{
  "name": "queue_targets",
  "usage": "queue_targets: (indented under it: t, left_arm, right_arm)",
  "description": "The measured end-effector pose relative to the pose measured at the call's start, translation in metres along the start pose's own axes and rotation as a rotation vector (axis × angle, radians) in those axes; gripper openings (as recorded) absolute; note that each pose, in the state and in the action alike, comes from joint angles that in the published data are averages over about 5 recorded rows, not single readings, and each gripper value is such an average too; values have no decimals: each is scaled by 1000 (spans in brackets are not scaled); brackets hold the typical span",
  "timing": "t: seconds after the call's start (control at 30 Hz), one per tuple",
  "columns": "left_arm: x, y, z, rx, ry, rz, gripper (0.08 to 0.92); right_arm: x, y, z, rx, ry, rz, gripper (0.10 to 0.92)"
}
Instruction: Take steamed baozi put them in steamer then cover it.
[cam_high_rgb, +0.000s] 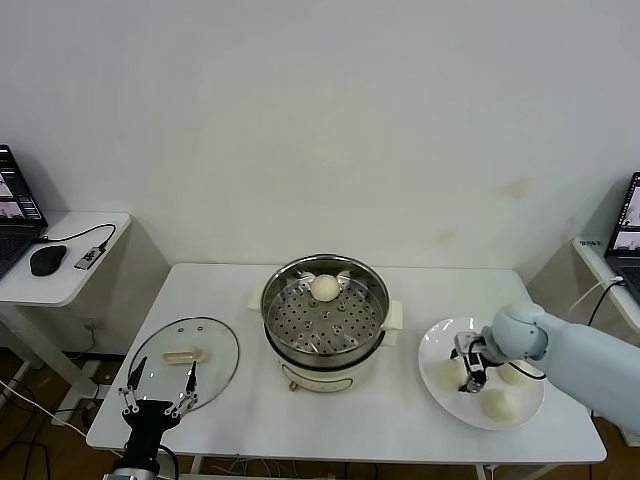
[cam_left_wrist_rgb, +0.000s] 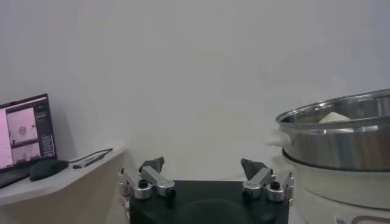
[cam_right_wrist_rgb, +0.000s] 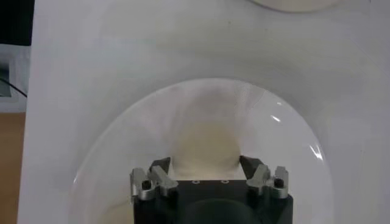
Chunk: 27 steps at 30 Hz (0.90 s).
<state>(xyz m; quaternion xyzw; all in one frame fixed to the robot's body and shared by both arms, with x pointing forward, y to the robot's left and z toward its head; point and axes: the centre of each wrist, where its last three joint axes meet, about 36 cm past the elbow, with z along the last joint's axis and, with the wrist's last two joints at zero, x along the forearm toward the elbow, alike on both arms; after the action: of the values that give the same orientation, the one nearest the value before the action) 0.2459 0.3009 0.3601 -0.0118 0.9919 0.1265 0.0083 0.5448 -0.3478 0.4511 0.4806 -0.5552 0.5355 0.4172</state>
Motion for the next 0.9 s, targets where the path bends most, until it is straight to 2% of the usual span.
queue_targets:
  t: [0.33, 0.67, 0.9]
  left_arm:
    - [-1, 1, -1, -3, -5, 2, 823]
    - [-4, -1, -3, 1, -15, 12, 823]
    - [-5, -2, -4, 2, -16, 24, 823]
  right_arm:
    - [29, -13, 1, -11, -19, 3, 628]
    - [107, -49, -13, -26, -63, 86, 628]
    - [168, -82, -52, -10, -109, 162, 635]
